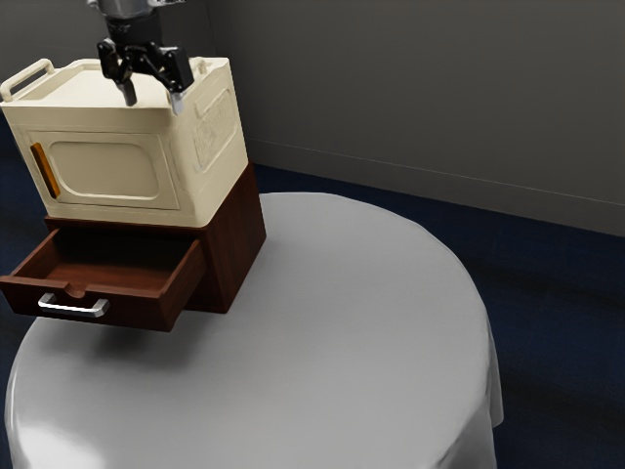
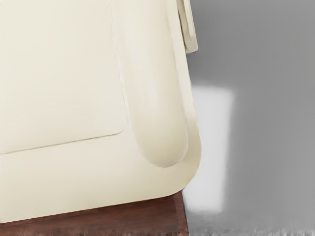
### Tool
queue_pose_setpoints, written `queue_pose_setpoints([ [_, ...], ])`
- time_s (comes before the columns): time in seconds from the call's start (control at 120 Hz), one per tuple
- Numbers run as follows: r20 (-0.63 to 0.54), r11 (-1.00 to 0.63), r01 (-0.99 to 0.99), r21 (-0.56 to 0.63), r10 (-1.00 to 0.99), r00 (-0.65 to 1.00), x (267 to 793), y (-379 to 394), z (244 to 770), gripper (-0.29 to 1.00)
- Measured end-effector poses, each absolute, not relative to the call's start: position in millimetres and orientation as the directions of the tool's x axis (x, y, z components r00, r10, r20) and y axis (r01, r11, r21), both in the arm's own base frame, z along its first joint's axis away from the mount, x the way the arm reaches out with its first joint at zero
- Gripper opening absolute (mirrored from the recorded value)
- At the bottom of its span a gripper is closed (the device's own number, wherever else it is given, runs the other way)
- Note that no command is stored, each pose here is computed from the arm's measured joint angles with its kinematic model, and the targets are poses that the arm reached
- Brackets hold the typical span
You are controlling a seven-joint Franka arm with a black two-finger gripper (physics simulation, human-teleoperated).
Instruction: Push the drawer handle with one arm to close the drawer
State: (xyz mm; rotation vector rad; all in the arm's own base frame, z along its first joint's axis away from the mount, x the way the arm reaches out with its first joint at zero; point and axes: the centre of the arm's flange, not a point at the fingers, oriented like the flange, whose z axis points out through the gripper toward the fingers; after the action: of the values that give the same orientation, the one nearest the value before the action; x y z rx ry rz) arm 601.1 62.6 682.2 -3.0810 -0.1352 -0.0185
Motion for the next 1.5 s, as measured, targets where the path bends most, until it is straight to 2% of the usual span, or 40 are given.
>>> queue_pose_setpoints([
  [0.208,-0.021,-0.996,0.067,-0.055,0.068,0.997,597,65,679,0.7],
  [0.258,0.004,-0.997,0.059,-0.053,0.059,0.998,587,63,696,0.7],
  [0.342,0.143,-0.996,0.072,-0.055,0.063,0.988,516,64,781,0.7],
  [0.4,0.14,-0.99,0.119,-0.081,0.107,0.984,449,71,794,0.7],
  [0.467,0.102,-0.969,0.199,-0.146,0.185,0.977,389,75,776,0.7],
  [0.542,0.06,-0.938,0.283,-0.198,0.277,0.959,337,79,727,0.7],
  [0.7,0.035,-0.871,0.458,-0.175,0.46,0.887,270,90,626,0.7],
  [0.842,0.012,-0.834,0.536,-0.131,0.54,0.842,266,103,541,0.69],
  [0.975,0.039,-0.808,0.581,-0.096,0.58,0.813,271,112,497,0.59],
  [1.25,0.061,-0.796,0.599,-0.086,0.596,0.801,305,124,449,0.18],
  [1.5,0.089,-0.803,0.591,-0.08,0.585,0.806,325,131,429,-0.01],
])
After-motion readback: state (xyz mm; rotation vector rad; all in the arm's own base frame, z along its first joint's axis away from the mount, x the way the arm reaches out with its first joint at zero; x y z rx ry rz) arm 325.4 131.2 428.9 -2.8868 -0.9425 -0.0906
